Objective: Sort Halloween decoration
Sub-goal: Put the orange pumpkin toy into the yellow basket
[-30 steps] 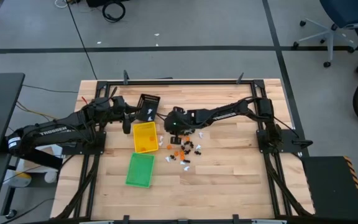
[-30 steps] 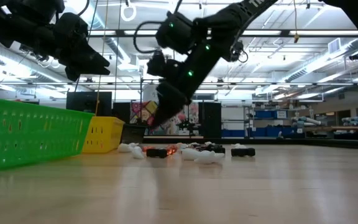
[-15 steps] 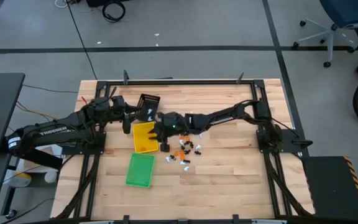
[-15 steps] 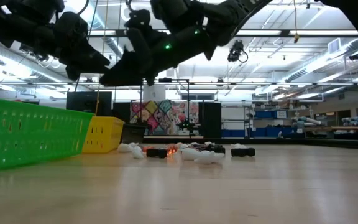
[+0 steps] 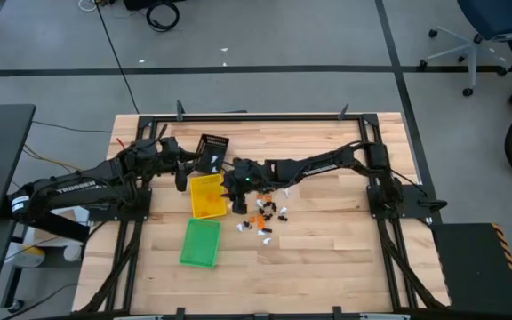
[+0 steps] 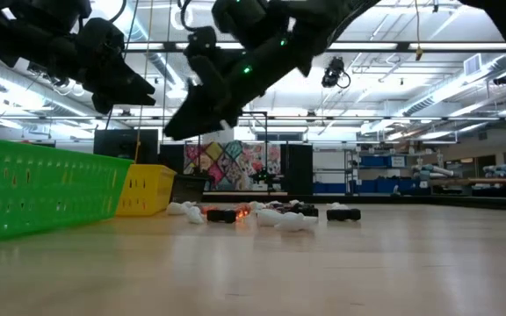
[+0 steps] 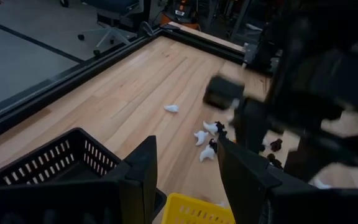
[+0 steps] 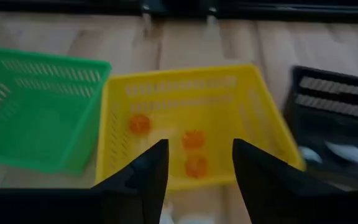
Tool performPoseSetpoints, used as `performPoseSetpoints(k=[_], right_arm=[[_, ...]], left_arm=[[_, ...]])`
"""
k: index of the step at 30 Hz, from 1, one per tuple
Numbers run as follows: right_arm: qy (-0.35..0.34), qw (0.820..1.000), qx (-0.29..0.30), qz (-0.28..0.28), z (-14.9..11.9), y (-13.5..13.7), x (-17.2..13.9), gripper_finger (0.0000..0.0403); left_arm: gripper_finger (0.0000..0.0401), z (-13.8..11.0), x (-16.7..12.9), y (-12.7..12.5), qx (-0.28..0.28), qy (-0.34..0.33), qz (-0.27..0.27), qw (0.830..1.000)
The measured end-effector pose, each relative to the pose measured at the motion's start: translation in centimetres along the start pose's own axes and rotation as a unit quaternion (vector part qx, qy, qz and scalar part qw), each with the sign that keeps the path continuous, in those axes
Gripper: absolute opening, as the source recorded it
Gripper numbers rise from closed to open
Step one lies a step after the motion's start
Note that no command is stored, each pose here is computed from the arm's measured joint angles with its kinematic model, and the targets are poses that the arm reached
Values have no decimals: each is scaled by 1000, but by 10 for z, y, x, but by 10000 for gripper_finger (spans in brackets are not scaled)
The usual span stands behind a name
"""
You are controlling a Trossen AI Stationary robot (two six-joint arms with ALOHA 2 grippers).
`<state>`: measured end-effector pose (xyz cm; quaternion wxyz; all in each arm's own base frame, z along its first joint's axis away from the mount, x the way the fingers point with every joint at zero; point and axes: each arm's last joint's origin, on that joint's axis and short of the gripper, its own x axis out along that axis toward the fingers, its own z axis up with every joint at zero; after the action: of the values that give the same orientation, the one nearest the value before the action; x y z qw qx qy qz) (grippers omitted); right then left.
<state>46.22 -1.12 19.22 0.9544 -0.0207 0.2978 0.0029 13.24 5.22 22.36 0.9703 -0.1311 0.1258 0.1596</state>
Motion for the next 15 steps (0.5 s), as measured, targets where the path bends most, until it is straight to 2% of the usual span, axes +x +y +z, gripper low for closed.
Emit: performPoseSetpoints(k=[3, 5, 8, 15], right_arm=[[46, 999, -5, 8, -4, 9, -7, 179], [84, 996, -7, 18, -14, 19, -6, 179], [105, 994, -13, 27, -31, 32, -2, 180], [94, 996, -1, -2, -63, 37, 3, 186]], left_arm=[[142, -1, 0, 0, 0, 3, 1, 1000], [142, 0, 0, 0, 0, 2, 1, 1000], [142, 0, 0, 0, 0, 0, 0, 1000], [142, 0, 0, 0, 0, -2, 0, 1000]])
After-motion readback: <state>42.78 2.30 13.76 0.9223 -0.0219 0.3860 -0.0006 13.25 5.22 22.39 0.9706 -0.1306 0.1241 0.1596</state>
